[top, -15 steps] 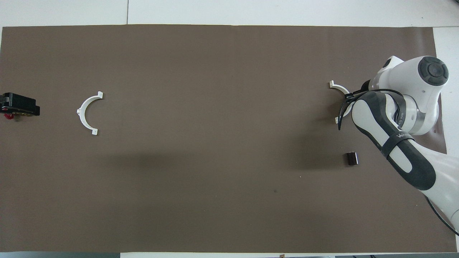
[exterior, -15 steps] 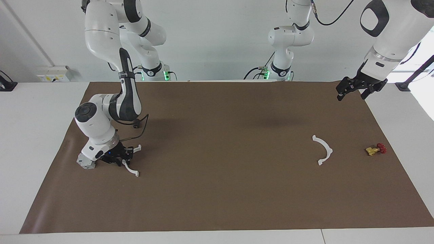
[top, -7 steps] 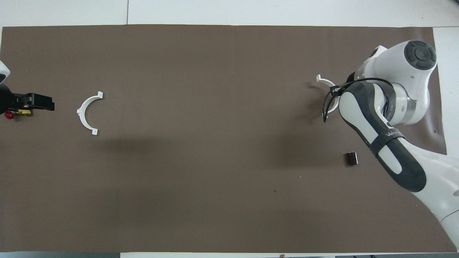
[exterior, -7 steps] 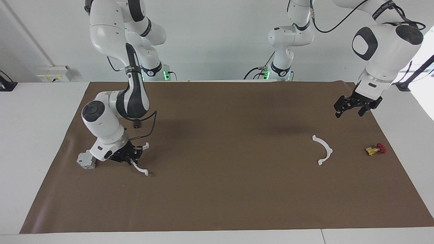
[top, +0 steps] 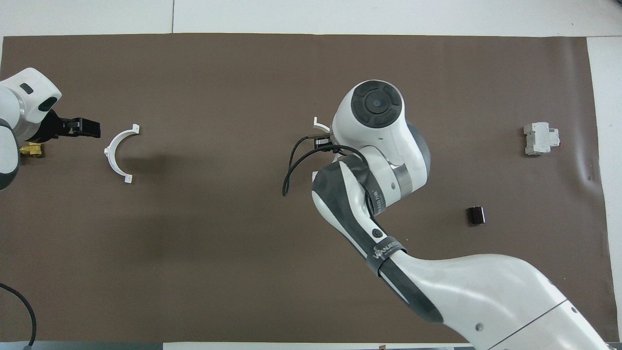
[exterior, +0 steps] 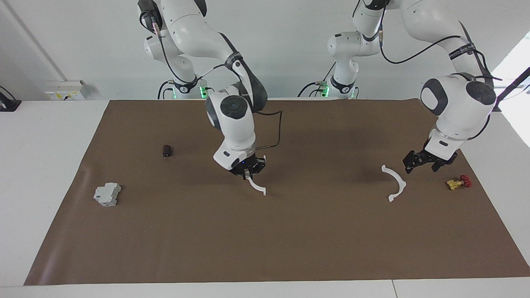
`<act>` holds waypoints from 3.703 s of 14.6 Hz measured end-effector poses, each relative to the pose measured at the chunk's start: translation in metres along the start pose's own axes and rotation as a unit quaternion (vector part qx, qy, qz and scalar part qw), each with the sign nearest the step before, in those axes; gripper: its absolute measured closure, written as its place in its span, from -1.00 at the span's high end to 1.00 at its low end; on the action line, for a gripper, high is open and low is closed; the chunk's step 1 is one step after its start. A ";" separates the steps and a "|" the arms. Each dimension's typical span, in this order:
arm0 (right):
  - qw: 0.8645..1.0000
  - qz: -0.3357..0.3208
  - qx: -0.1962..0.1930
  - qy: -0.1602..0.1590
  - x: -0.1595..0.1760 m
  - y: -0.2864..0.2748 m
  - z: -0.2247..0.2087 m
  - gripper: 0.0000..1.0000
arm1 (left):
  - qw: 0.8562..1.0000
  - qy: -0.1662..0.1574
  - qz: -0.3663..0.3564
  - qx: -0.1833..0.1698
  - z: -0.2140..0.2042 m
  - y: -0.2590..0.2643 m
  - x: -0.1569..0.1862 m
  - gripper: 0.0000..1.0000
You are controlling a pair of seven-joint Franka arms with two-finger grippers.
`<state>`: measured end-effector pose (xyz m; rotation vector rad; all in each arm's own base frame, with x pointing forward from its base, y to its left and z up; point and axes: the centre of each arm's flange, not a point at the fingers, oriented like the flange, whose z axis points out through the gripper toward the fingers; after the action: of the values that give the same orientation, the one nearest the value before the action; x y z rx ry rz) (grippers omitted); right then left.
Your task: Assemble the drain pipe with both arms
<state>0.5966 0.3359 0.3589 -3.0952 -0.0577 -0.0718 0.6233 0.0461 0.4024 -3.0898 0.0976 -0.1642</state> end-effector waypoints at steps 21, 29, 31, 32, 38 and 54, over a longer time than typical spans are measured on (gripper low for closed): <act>0.999 -0.036 -0.008 0.037 0.022 -0.063 0.036 0.59 | 0.996 0.001 0.092 -0.001 0.095 0.007 -0.031 -0.59; 0.999 0.023 -0.047 -0.003 0.047 0.198 -0.193 1.00 | 0.997 -0.015 0.075 -0.007 0.063 0.030 -0.020 -0.59; 0.998 0.043 -0.050 -0.008 0.023 0.238 -0.243 1.00 | 0.998 -0.018 0.054 -0.008 0.039 0.060 -0.009 -0.59; 0.998 0.039 -0.051 -0.013 0.010 0.252 -0.263 1.00 | 0.999 -0.017 0.042 -0.009 0.031 0.079 -0.005 -0.59; 0.996 0.002 -0.052 -0.074 -0.027 0.311 -0.254 1.00 | 1.000 -0.003 0.008 0.020 0.017 0.203 -0.010 -0.59; 0.997 0.000 -0.052 -0.056 -0.042 0.317 -0.249 1.00 | 0.998 0.001 -0.047 0.041 0.063 0.393 -0.042 -0.59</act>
<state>0.5553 0.0062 0.5914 -3.2008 -0.0583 0.1010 0.5650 -0.3405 0.3158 -3.0136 -0.0530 -0.1698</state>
